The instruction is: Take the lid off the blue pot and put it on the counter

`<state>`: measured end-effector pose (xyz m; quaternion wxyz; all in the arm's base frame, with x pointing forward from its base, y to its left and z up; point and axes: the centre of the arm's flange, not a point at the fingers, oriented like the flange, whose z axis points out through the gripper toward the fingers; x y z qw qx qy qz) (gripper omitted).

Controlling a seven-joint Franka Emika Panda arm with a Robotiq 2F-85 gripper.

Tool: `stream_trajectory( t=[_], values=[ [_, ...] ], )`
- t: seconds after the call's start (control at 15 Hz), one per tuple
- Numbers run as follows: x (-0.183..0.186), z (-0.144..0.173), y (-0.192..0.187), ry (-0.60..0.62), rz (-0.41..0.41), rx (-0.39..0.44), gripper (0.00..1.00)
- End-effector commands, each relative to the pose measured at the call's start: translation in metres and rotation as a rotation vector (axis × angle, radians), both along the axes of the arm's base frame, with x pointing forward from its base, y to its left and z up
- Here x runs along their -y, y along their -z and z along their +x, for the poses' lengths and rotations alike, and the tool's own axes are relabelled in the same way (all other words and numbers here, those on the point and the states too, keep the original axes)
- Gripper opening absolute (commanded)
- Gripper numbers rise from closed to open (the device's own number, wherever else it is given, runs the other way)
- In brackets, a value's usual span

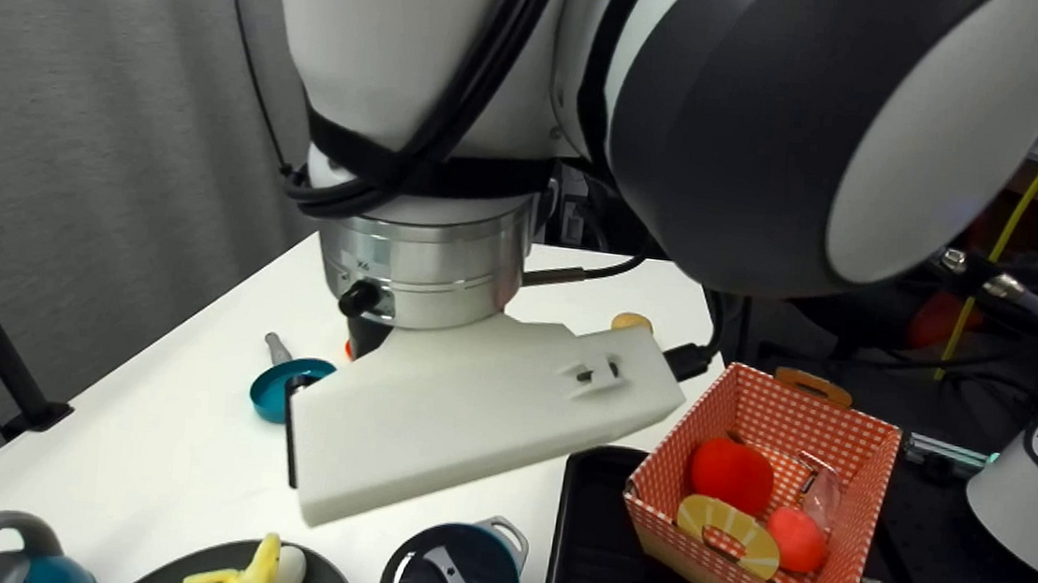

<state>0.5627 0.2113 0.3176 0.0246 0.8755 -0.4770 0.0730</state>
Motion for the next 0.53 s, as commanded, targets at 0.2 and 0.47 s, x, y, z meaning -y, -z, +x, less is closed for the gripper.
stream_trajectory(
  t=[0.2, 0.47],
  values=[
    [-0.0001, -0.0003, -0.0005, 0.003, 0.087, -0.024, 1.00],
    [0.0002, -0.0005, -0.0004, -0.001, 0.088, -0.030, 1.00]
  ],
)
